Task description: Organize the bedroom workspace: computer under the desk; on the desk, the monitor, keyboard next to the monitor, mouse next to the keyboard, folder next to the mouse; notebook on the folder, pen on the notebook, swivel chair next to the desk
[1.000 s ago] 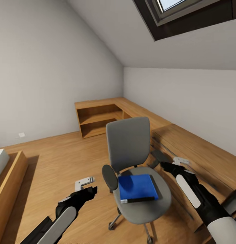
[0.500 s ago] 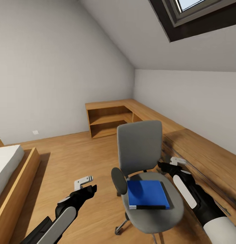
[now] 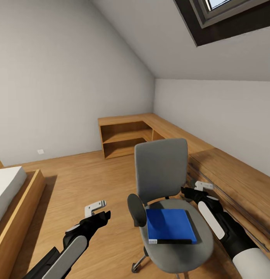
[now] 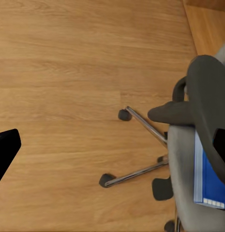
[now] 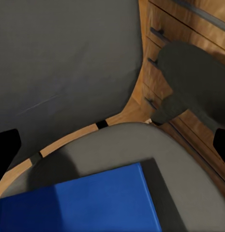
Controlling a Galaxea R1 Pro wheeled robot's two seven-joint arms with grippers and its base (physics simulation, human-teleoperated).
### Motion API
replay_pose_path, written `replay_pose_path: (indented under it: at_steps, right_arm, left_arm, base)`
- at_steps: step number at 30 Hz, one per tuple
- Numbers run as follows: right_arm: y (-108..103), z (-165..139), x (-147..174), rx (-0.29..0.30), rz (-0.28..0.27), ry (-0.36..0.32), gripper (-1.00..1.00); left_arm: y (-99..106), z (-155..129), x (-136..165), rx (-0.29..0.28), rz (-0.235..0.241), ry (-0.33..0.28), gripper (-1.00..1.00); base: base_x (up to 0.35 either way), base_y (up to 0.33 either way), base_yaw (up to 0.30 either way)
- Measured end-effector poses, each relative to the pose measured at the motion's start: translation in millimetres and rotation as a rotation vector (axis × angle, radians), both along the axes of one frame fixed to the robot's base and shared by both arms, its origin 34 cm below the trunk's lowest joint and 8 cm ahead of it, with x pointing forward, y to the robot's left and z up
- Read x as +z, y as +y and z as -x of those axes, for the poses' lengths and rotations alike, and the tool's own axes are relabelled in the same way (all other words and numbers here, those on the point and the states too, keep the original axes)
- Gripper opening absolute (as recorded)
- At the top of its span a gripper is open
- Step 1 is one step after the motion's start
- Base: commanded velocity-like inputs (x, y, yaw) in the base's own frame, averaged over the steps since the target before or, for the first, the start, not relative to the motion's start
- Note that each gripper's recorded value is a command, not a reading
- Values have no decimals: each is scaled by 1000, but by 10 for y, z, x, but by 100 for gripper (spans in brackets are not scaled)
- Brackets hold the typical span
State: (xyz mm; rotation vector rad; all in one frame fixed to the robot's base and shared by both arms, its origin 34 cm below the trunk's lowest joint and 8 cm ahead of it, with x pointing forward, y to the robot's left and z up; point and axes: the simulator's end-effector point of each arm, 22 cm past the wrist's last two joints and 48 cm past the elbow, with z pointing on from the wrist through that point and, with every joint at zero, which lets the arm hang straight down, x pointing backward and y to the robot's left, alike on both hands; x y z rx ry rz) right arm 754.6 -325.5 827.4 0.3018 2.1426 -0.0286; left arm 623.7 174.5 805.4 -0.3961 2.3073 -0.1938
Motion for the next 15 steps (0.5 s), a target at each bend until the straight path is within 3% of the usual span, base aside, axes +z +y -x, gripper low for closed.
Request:
replay_pose_path:
  at_steps: [12, 15]
  right_arm:
    - [19, 5, -198, 4, -1, 0, 100]
    - [9, 14, -271, 3, -1, 4, 100]
  left_arm:
    - [84, -35, -173, 25, 8, -3, 100]
    - [210, -90, -186, 60, 18, -10, 100]
  base:
    - [0, 0, 0]
    - [0, 0, 0]
